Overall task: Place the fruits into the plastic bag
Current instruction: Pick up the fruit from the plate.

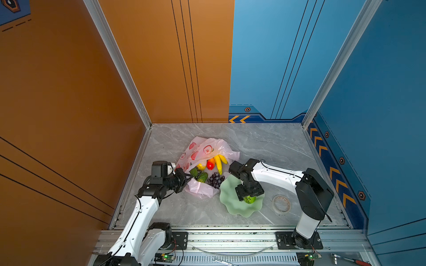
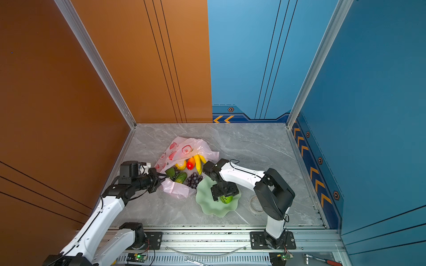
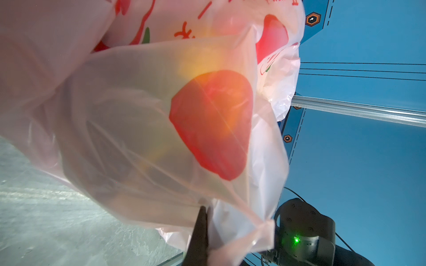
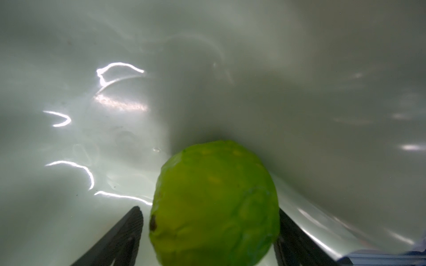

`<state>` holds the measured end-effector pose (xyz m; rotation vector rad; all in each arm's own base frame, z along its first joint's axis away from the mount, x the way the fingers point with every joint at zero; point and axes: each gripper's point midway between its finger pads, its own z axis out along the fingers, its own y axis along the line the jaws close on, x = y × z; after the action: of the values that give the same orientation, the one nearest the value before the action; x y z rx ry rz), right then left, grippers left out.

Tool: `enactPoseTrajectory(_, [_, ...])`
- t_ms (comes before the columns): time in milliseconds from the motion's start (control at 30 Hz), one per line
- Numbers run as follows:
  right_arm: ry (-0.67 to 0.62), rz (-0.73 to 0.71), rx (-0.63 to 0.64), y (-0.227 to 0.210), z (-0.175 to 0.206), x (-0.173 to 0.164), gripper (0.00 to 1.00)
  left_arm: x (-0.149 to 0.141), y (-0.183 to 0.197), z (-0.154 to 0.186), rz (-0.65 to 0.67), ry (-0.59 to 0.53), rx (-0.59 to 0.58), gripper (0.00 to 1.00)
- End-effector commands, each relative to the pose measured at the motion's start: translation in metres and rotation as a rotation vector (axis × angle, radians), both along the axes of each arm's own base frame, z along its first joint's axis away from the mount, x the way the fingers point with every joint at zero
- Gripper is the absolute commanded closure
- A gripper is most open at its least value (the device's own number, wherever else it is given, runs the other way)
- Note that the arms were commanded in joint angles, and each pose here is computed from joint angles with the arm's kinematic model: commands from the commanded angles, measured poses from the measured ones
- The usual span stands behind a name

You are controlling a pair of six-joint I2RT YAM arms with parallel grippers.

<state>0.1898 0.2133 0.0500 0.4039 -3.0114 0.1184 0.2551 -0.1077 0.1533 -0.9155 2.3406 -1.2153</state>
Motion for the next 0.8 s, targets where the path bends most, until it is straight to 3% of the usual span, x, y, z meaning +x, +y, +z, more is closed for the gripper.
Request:
enactPoseTrajectory(0, [-0.025, 0.030, -0.020, 0.001, -0.001, 0.006, 0.18, -0.004, 0.000, -0.004, -0.004, 0.013, 0.013, 1.00])
enactPoseTrajectory(233, [-0.026, 0.029, -0.019, 0.002, -0.001, 0.007, 0.25, -0.004, 0.000, -0.004, -0.005, 0.013, 0.012, 1.00])
enactPoseTrajectory(467, [-0.026, 0.028, -0.018, 0.002, -0.001, 0.007, 0.39, -0.005, 0.000, -0.002, -0.005, 0.010, 0.012, 1.00])
enactPoseTrajectory(767, [-0.049, 0.028, 0.008, 0.005, 0.017, 0.010, 0.42, -0.006, 0.001, -0.003, -0.002, 0.011, 0.013, 1.00])
